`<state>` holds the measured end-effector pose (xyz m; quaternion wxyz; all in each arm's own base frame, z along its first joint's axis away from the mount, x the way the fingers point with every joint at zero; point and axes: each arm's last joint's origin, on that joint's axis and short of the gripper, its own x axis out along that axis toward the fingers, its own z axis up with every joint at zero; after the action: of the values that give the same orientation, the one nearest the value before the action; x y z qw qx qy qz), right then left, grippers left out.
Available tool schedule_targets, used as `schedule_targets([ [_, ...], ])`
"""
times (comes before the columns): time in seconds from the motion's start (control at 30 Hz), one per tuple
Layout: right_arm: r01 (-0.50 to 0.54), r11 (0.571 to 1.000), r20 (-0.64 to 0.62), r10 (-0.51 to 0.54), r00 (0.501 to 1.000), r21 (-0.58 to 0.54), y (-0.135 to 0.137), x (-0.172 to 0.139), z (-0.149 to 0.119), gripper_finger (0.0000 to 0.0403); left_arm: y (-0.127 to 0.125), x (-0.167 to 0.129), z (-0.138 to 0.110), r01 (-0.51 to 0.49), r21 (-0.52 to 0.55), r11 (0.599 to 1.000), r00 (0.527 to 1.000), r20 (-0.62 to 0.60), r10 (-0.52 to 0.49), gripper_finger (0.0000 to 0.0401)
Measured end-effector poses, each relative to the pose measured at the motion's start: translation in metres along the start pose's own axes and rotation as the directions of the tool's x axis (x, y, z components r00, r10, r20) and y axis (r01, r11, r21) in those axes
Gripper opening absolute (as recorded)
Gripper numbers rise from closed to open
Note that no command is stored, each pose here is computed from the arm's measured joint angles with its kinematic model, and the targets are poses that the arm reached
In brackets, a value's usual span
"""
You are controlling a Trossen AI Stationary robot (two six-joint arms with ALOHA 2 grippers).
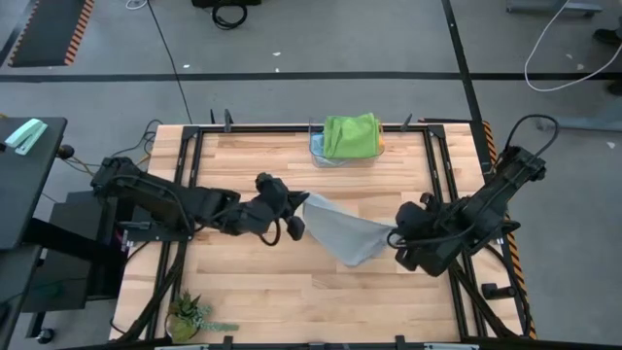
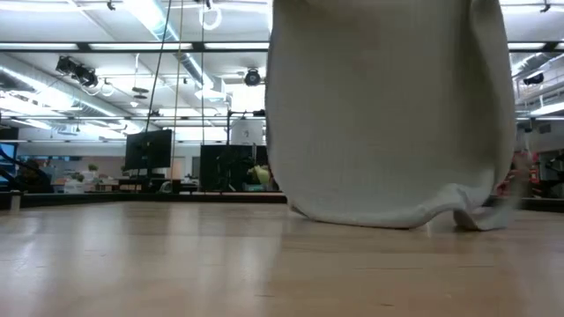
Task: Fold microfiber towels
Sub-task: Fold the gray microfiber cloth
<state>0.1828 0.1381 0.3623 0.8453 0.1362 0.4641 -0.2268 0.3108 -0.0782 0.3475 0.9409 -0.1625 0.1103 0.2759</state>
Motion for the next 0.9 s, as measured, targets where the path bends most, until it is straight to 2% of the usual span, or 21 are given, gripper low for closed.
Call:
schedule_targets([
  [0.13, -0.026, 0.999, 0.015, 0.026, 1.000, -0.027, -0.010, -0.028, 0.014, 0.0000, -0.011, -0.016, 0.018, -0.062, 0.072, 0.996, 0.998, 0.025, 0.060, 0.0004],
  [0.2, -0.070, 0.996, 0.034, 0.072, 0.997, -0.055, -0.013, -0.038, 0.019, 0.0000, -0.012, -0.025, 0.030, -0.075, 0.100, 0.992, 0.997, 0.026, 0.073, 0.0004],
  [0.4, -0.157, 0.982, 0.070, 0.165, 0.984, -0.105, -0.027, -0.065, 0.039, 0.0000, -0.009, -0.039, 0.058, -0.138, 0.134, 0.981, 0.990, 0.042, 0.134, 0.0004],
  [0.5, -0.189, 0.978, 0.091, 0.197, 0.976, -0.090, -0.033, -0.074, 0.048, 0.0000, -0.008, -0.044, 0.066, -0.140, 0.117, 0.983, 0.990, 0.053, 0.134, 0.0004],
  [0.63, -0.230, 0.971, 0.080, 0.235, 0.969, -0.069, -0.033, -0.080, 0.049, 0.0000, -0.014, -0.053, 0.061, -0.155, 0.138, 0.978, 0.987, 0.072, 0.146, 0.0004],
  [0.9, -0.316, 0.947, -0.016, 0.315, 0.949, -0.063, -0.017, -0.088, 0.026, 0.0000, -0.041, -0.057, 0.028, -0.126, 0.173, 0.977, 0.992, 0.042, 0.120, 0.0004],
])
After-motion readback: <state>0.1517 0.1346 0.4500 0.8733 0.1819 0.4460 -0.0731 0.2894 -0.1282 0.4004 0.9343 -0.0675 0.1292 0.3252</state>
